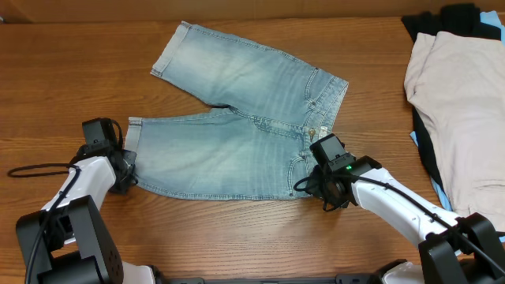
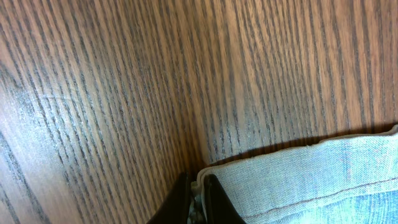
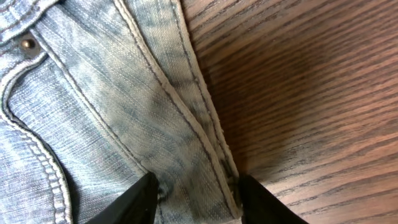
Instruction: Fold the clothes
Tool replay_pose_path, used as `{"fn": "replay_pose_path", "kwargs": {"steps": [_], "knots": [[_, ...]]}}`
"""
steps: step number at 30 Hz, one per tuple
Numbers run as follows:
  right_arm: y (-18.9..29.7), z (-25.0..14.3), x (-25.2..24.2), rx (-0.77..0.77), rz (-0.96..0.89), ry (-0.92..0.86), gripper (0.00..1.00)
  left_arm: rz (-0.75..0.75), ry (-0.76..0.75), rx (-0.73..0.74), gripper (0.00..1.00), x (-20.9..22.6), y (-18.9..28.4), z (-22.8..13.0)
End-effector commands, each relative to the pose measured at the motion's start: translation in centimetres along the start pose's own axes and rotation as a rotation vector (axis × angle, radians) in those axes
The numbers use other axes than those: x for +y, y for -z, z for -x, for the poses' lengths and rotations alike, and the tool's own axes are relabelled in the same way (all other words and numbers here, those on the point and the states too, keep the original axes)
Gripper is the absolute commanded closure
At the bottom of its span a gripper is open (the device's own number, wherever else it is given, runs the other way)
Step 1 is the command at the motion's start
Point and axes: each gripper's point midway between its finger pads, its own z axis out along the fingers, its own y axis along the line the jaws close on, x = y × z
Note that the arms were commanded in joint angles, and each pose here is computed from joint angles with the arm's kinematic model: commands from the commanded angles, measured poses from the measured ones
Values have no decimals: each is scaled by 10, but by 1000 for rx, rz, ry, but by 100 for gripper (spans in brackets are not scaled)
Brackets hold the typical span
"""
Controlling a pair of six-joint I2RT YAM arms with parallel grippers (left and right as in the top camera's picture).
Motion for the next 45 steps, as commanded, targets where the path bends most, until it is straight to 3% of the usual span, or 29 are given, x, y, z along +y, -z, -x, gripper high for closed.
{"fn": "replay_pose_path", "kwargs": {"steps": [1,2,3,4,9,16,22,26,30,35,41,45], "knots": [[-3,-8,-1,34,-1,13,66,81,-42,134,96,27,-22,-35],[-3,-9,-2,38,-5,14,74,80,-50,135,96,27,-22,-35],[-3,-10,-3,42,-13,1,95,70,-82,145,96,25,-21,-36],[-3,-11,-4,44,-16,-15,96,49,-119,164,96,21,-20,-38],[24,8,-9,23,-8,-87,96,-64,-267,157,96,-20,16,-18],[130,57,6,-98,85,-30,96,-282,-417,-6,96,-91,141,42],[206,64,23,-143,136,7,96,-428,-454,-167,96,-105,246,70],[217,43,26,-88,143,39,96,-486,-483,-239,96,-98,287,73],[210,20,20,-24,90,29,96,-477,-491,-254,96,-89,294,72],[189,8,10,21,26,-32,96,-424,-521,-181,96,-92,269,60],[142,-2,-6,66,-34,-98,96,-346,-614,-116,96,-130,215,37],[113,5,-14,53,-29,-155,96,-375,-653,-130,96,-165,192,27]]}}
